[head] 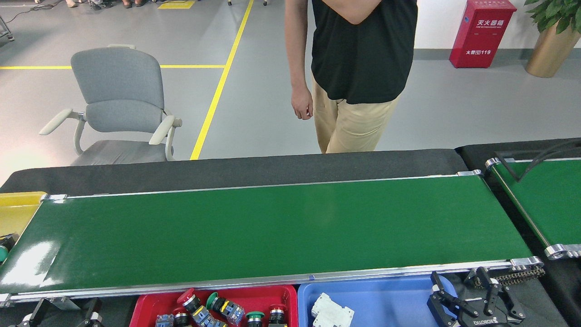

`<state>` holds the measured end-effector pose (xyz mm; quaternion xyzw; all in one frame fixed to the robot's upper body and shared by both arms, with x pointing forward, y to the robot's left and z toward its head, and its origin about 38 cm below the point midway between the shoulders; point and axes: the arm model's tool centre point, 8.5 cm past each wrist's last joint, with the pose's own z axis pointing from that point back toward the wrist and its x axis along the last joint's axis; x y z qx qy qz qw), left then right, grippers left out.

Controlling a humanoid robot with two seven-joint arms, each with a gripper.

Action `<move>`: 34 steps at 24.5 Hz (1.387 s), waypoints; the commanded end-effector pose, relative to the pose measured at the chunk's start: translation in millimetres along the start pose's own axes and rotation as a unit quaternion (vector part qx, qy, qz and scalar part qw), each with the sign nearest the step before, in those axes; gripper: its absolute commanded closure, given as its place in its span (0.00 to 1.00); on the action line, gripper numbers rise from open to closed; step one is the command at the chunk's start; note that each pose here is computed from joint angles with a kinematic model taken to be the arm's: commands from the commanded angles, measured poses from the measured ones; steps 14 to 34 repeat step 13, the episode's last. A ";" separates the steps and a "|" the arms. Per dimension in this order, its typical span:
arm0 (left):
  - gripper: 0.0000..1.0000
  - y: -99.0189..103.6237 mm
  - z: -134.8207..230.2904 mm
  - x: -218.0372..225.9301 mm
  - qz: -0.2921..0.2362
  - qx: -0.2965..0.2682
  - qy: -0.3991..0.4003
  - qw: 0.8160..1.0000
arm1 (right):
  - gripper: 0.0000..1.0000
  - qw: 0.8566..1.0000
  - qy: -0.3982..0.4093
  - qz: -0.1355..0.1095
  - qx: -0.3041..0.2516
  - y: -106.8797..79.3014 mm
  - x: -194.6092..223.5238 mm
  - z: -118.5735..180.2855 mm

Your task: Pick switch part from conveyor to tray

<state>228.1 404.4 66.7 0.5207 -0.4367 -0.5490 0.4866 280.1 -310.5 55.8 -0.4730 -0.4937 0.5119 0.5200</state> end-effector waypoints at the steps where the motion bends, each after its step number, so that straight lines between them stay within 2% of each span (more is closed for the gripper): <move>1: 0.00 7.5 -2.6 -4.5 -0.010 0.013 -0.006 1.000 | 0.01 1.000 -0.001 0.004 -0.015 -7.3 -3.0 0.7; 6: 0.00 4.2 2.3 -5.6 -0.012 0.005 -0.004 1.000 | 0.01 1.000 0.000 0.004 -0.006 -0.9 -4.2 8.2; 12: 0.00 5.2 0.2 -5.7 -0.014 0.007 -0.004 1.000 | 0.01 1.000 -0.001 -0.004 -0.008 -0.8 -3.0 8.3; 34: 0.00 5.5 0.2 -5.4 -0.013 0.008 -0.003 1.000 | 0.01 1.000 -0.001 -0.005 -0.007 -0.3 -2.5 8.7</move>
